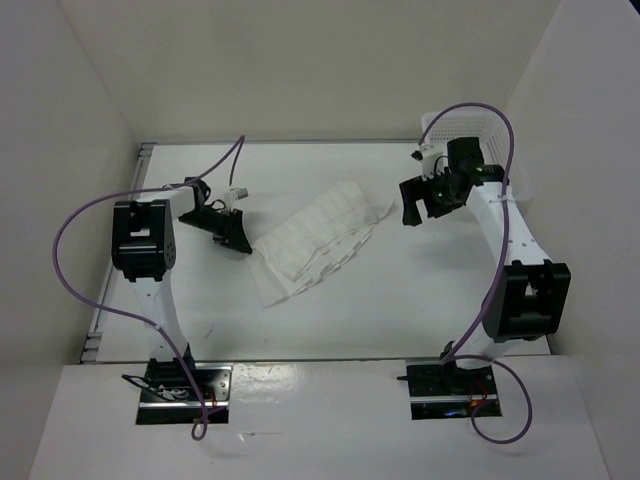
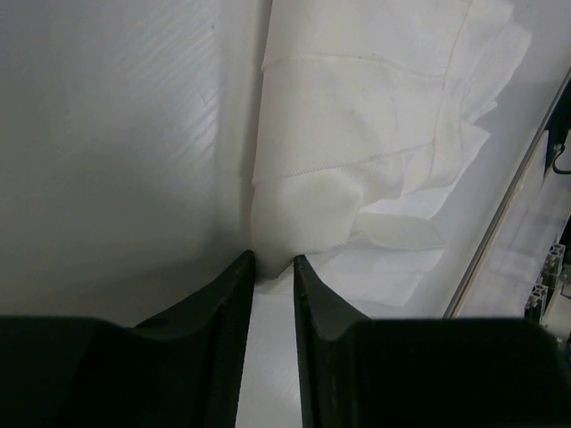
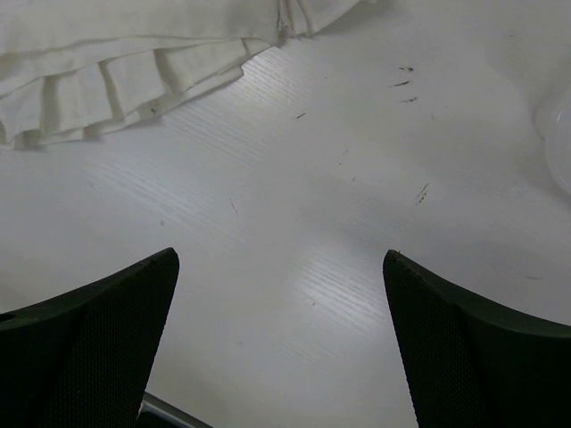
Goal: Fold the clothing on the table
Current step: Fold the skirt
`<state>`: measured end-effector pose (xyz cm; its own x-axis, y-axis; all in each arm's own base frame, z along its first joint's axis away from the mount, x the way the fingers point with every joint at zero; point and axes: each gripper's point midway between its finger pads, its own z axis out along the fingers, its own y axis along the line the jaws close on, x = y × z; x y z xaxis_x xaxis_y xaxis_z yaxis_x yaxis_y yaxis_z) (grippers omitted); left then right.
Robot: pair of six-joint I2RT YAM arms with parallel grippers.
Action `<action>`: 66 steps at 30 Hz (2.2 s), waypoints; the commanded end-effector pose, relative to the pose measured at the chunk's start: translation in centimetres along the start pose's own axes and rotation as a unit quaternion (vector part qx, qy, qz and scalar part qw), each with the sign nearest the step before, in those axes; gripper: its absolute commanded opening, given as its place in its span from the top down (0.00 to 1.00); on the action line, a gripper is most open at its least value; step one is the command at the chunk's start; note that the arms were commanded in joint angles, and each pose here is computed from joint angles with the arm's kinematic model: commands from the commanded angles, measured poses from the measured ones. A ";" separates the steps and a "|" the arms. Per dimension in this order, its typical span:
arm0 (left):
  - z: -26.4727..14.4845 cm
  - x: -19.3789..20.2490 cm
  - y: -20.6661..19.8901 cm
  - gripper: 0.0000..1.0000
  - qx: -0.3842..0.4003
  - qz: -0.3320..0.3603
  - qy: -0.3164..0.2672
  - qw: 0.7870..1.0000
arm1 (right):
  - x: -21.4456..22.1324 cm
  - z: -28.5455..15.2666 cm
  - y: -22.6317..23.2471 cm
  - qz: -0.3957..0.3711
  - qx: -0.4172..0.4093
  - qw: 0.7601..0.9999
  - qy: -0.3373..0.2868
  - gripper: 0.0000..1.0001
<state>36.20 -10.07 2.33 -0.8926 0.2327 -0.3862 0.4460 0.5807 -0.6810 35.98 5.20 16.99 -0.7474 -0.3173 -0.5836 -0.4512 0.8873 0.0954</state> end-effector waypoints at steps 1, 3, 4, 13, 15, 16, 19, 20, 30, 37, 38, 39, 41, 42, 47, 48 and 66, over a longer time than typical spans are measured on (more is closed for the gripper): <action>0.7 2.4 1.7 0.69 -0.019 -0.006 0.033 0.999 | -0.2 0.1 0.1 -0.001 -0.010 1.000 -0.004 0.01; 0.8 2.9 1.5 0.80 -0.017 -0.005 0.036 0.999 | -0.1 0.4 0.0 0.001 -0.011 1.000 0.000 0.01; 0.5 3.2 1.7 0.85 -0.021 -0.006 0.038 0.999 | 0.1 0.7 0.0 0.003 -0.013 1.000 0.005 0.01; -0.9 7.1 0.9 1.00 -0.026 0.003 0.086 0.996 | -0.4 1.7 0.7 -0.004 -0.036 0.999 0.013 0.01; -1.6 8.1 0.8 1.00 -0.028 0.009 0.101 0.994 | -0.7 1.8 0.7 -0.010 -0.041 0.999 0.012 0.01; -1.6 8.3 0.7 1.00 -0.025 0.011 0.104 0.994 | -0.3 2.1 0.7 -0.006 -0.044 0.999 0.021 0.01; -2.3 8.5 0.7 1.00 -0.031 0.020 0.106 0.994 | -0.3 3.4 0.9 -0.002 -0.063 0.998 0.024 0.01; -2.3 8.5 0.7 1.00 -0.031 0.021 0.106 0.994 | -0.4 3.9 1.2 0.000 -0.076 0.997 0.023 0.01; -1.9 7.3 1.3 1.00 -0.051 0.028 0.105 0.993 | -3.1 11.7 2.4 0.010 -0.222 0.975 0.029 0.01; -2.0 5.8 1.2 1.00 -0.076 0.029 0.091 0.992 | -5.0 15.4 0.9 -0.002 -0.228 0.974 0.002 0.01; -2.0 5.5 1.1 1.00 -0.084 0.034 0.090 0.992 | -4.8 15.7 1.1 -0.003 -0.235 0.972 0.002 0.01; -2.1 5.9 1.1 1.00 -0.089 0.033 0.094 0.991 | -4.9 16.3 0.8 -0.005 -0.234 0.972 0.000 0.01; -1.9 5.7 1.1 1.00 -0.097 0.038 0.093 0.990 | -5.6 16.6 0.8 -0.007 -0.243 0.970 -0.009 0.01; -1.7 5.7 0.9 1.00 -0.096 0.035 0.095 0.990 | -5.6 17.0 0.7 -0.006 -0.243 0.970 -0.008 0.01; -1.5 5.6 0.8 1.00 -0.101 0.028 0.096 0.990 | -6.2 19.9 0.3 -0.008 -0.251 0.968 -0.006 0.01; -1.3 5.7 0.7 1.00 -0.104 0.027 0.102 0.989 | -6.8 19.9 0.3 -0.009 -0.256 0.967 -0.011 0.01; -0.4 4.0 0.6 1.00 -0.129 0.061 0.112 0.983 | -3.4 22.1 6.4 -0.025 -0.328 0.943 0.046 0.02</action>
<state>30.43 -9.18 1.34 -0.8722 0.4322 -0.2289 0.4832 0.6891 -0.5400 48.75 19.44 4.01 -0.7038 -0.3702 -0.6063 -0.7042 0.4763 0.5266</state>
